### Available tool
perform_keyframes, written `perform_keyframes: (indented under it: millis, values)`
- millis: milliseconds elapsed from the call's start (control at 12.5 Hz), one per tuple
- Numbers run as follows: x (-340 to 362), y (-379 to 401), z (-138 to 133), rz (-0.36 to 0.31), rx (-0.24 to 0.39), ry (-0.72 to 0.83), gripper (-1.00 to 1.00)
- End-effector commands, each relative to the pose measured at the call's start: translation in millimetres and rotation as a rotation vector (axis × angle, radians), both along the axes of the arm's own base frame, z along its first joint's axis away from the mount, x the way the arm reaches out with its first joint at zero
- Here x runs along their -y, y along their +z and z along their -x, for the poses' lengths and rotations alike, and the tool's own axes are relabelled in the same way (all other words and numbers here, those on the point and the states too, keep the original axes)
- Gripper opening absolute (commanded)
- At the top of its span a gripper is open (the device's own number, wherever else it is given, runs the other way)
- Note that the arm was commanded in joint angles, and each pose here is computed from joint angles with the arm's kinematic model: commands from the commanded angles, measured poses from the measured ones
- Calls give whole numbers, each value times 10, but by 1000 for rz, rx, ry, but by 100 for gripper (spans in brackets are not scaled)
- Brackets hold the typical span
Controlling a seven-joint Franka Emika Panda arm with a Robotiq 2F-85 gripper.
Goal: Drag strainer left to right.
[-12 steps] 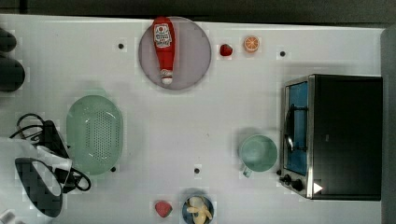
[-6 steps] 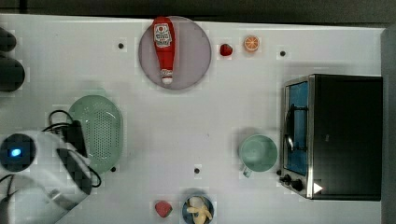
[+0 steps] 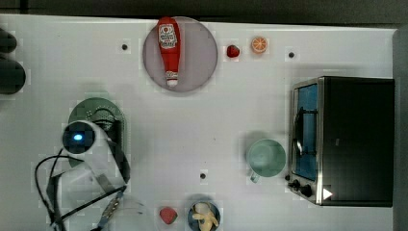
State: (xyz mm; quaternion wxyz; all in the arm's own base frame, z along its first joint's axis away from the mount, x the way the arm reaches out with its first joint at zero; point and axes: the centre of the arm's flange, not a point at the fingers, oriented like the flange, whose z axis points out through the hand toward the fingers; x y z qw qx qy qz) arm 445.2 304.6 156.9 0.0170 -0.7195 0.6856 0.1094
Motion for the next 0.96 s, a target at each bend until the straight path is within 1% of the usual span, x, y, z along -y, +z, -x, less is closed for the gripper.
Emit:
perform_keyframes:
  millis: [80, 400, 480, 960]
  values:
    - [-42, 80, -57, -5, 43, -21, 100]
    - [117, -15, -78, 23, 35, -35, 100]
    - [181, -25, -92, 32, 42, -35, 100]
    - [780, 17, -220, 89, 59, -103, 100]
